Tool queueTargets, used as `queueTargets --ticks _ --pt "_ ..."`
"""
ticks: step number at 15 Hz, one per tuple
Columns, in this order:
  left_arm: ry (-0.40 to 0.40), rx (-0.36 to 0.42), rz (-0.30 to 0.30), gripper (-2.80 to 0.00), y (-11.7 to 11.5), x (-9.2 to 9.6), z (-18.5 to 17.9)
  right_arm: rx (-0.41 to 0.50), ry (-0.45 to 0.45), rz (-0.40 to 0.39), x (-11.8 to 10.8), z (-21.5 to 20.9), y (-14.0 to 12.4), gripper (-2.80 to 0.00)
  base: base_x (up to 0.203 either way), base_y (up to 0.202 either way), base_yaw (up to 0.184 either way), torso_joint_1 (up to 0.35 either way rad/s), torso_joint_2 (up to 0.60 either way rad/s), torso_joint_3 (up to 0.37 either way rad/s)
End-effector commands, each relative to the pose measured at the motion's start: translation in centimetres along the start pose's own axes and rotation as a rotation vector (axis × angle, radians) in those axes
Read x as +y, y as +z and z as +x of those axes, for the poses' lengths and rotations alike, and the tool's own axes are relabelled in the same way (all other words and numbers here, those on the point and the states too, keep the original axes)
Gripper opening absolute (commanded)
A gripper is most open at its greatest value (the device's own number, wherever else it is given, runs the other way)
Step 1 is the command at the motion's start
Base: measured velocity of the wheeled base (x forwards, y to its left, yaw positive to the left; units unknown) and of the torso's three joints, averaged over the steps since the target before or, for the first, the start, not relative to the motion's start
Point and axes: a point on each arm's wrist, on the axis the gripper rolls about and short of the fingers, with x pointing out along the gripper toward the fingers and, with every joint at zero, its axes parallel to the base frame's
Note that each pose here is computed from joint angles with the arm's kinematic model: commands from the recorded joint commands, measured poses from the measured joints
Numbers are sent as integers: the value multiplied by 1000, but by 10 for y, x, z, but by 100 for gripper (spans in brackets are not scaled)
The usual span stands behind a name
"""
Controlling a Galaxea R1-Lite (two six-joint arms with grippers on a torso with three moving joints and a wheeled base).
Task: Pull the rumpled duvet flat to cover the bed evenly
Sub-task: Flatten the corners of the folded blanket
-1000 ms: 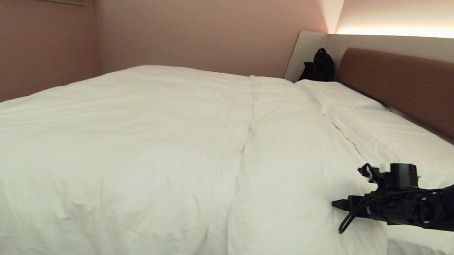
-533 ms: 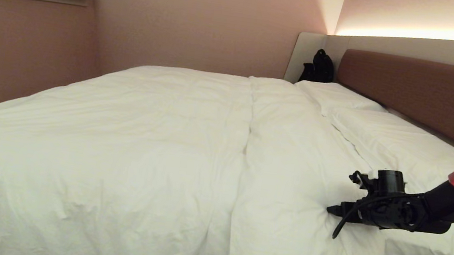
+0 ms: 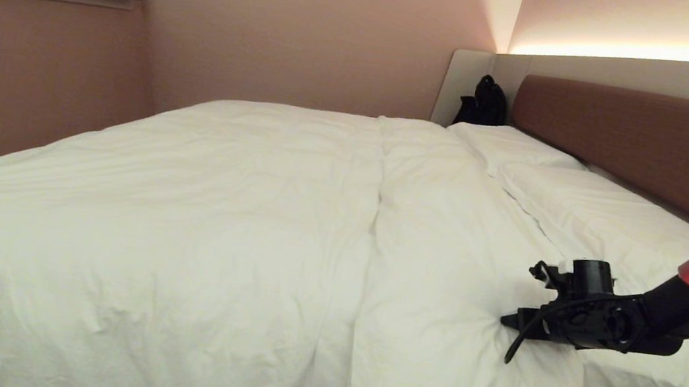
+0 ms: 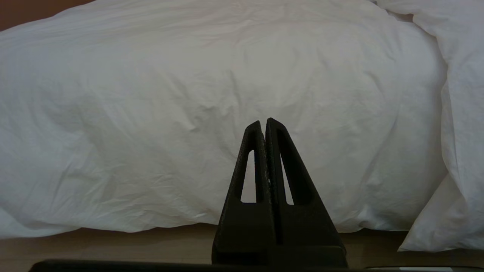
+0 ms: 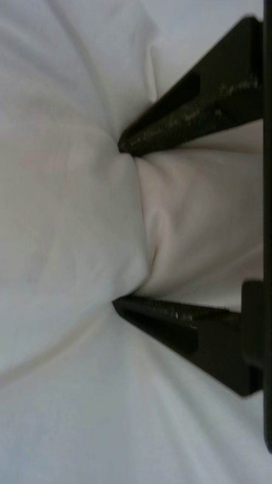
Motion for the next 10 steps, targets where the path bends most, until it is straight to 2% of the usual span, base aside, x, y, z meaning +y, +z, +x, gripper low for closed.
queueTargets --ticks 1,10 --pt "0 2 0 -280 0 0 0 -7 0 4 0 -4 1 -280 0 0 0 0 0 0" --pt "0 2 0 -280 0 0 0 -72 -20 27 -8 -39 12 -280 0 0 0 0 0 0"
